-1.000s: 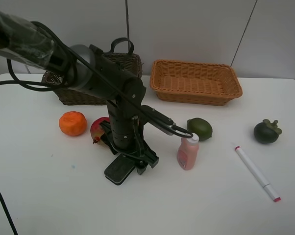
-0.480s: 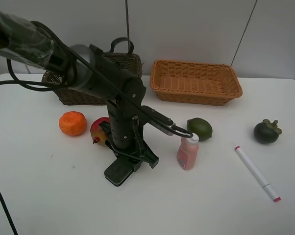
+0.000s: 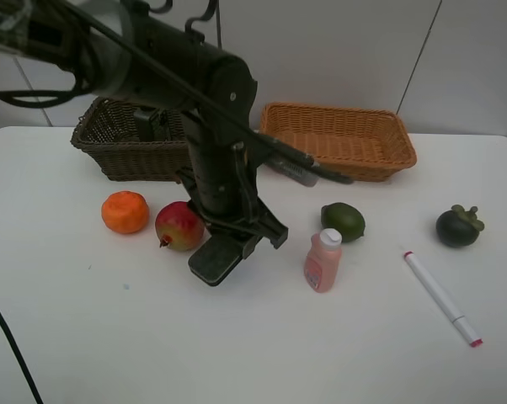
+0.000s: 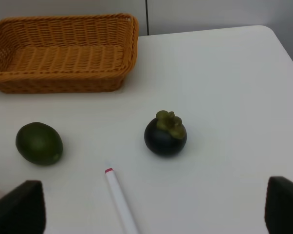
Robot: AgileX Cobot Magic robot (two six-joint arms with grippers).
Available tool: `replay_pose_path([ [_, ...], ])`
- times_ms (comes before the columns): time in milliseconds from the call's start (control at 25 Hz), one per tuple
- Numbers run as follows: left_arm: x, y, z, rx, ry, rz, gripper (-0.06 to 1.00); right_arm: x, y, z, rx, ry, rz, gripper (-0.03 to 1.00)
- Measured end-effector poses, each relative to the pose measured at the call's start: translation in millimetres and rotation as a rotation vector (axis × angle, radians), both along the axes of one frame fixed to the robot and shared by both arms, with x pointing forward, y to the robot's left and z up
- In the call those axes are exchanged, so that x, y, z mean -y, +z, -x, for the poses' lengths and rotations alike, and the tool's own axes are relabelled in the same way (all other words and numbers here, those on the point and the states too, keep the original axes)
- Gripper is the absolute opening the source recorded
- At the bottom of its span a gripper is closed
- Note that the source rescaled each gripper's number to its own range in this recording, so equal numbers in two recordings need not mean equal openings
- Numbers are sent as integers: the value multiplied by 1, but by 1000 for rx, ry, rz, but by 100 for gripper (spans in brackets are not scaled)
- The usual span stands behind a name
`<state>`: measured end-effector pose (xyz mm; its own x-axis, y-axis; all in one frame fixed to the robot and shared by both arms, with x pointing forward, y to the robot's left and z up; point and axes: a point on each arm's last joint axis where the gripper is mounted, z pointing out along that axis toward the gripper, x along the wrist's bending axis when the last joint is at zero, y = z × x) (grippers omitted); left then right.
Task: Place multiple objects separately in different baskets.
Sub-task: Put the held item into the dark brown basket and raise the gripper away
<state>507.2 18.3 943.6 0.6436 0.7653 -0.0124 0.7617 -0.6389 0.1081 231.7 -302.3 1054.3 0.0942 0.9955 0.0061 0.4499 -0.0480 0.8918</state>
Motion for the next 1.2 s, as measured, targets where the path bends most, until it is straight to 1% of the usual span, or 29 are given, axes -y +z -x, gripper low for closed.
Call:
replay_pose_path([
  [80,7,39,-17,111,-12,79,27,0,0,0,0,0,0,100],
  [120,7,56,-29,173,-2,115,27,0,0,0,0,0,0,100],
  [200,-1,82,-54,275,37,167,27,0,0,0,0,0,0,100],
  [280,-15,100,-81,366,95,216,27,0,0,0,0,0,0,100],
  [320,-27,108,-97,413,135,239,27,0,0,0,0,0,0,100],
  [400,-44,113,-120,480,190,274,27,0,0,0,0,0,0,100],
  [480,-66,104,-145,523,254,285,27,0,0,0,0,0,0,100],
  [600,-88,81,-170,551,310,282,27,0,0,0,0,0,0,100],
  [680,-97,63,-181,541,334,268,27,0,0,0,0,0,0,100],
  [800,-101,39,-189,510,346,244,27,0,0,0,0,0,0,100],
  [840,-102,34,-190,503,349,239,30,0,0,0,0,0,0,100],
  [880,-101,31,-191,497,349,235,39,0,0,0,0,0,0,100],
  [920,-101,30,-191,496,349,234,55,0,0,0,0,0,0,100],
  [1000,-101,30,-191,496,349,234,82,0,0,0,0,0,0,100],
  [1040,-102,31,-191,496,349,234,91,0,0,0,0,0,0,100],
  [1080,-102,33,-190,491,351,230,95,0,0,0,0,0,0,100],
  [1120,-103,34,-189,475,353,218,97,0,0,0,0,0,0,100],
  [1200,-104,43,-185,429,364,191,99,0,0,0,0,0,0,100],
])
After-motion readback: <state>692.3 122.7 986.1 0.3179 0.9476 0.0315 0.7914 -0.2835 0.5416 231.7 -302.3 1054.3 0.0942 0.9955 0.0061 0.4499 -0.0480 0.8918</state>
